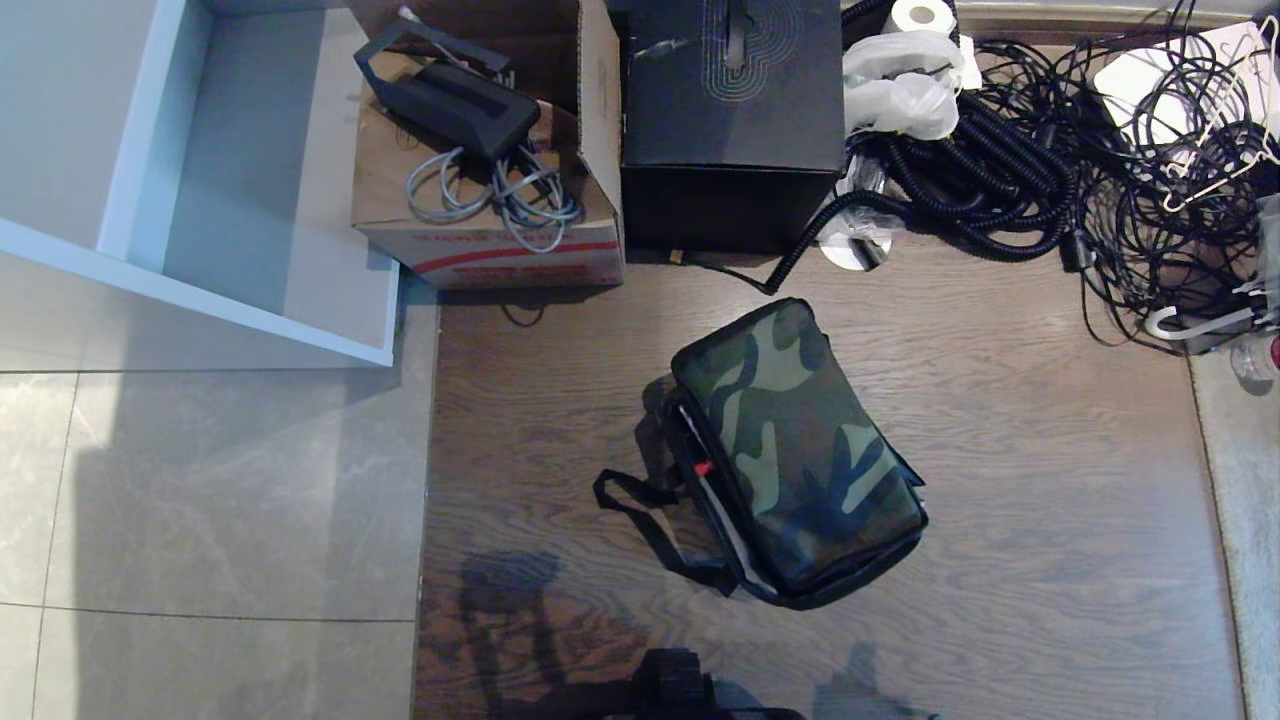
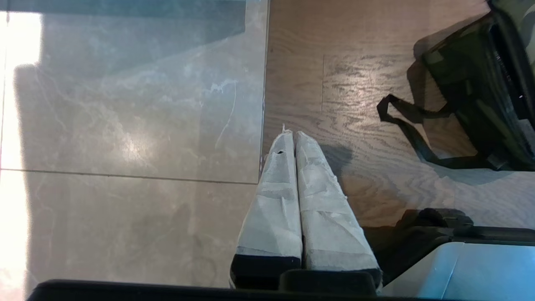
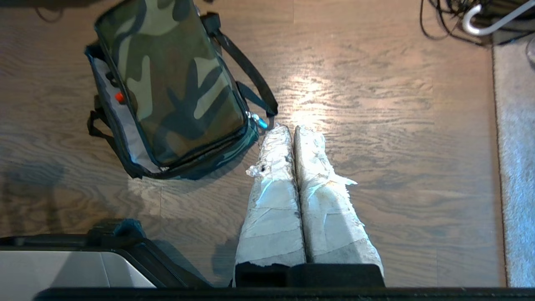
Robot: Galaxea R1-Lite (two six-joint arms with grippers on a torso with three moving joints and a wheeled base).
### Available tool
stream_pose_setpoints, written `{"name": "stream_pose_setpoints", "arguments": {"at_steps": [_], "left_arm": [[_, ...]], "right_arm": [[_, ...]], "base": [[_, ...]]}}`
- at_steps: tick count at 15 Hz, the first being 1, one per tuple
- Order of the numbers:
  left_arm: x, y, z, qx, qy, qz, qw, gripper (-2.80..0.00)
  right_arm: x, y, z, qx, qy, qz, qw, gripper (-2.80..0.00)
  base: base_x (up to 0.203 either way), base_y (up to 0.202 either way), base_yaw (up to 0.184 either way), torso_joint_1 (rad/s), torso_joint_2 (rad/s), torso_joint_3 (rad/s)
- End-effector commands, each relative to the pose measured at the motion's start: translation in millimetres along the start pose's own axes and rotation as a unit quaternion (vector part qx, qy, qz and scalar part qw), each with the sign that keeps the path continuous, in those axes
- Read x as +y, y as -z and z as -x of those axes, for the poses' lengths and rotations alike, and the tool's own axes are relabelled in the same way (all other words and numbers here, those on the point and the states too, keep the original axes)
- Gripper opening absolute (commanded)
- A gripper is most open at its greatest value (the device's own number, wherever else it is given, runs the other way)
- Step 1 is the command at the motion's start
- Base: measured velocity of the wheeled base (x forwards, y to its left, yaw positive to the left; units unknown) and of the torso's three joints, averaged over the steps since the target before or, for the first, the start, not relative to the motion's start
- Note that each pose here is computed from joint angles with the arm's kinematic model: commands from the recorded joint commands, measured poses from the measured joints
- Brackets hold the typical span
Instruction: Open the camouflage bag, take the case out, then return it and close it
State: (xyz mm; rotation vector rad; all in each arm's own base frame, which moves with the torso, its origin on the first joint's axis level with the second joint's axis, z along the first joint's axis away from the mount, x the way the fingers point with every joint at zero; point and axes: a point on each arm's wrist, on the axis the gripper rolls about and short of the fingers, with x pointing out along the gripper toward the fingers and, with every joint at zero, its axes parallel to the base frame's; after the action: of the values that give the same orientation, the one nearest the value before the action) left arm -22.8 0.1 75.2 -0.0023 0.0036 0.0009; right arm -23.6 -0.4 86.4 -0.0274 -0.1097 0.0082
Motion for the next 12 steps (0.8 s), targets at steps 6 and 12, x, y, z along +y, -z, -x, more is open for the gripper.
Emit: {"name": "stream_pose_setpoints", "arguments": {"at_steps": [6,12], "left_arm": [[0.1,-0.2,0.0,-0.001,-0.002,0.011,0.9999,-2.8],[0.1,-0.2,0.0,-0.001,-0.002,0.01,0.9999,-2.8]], "right_arm": [[0.3,11.2,-2.3,0.021,-0.001,0.0,1.0,-2.8],[0.3,11.2,-2.3,0.021,-0.001,0.0,1.0,-2.8]], "base": [[0.0,0.0,0.0,0.002,0.0,0.191],[0.0,0.0,0.0,0.003,0.0,0.201]]}}
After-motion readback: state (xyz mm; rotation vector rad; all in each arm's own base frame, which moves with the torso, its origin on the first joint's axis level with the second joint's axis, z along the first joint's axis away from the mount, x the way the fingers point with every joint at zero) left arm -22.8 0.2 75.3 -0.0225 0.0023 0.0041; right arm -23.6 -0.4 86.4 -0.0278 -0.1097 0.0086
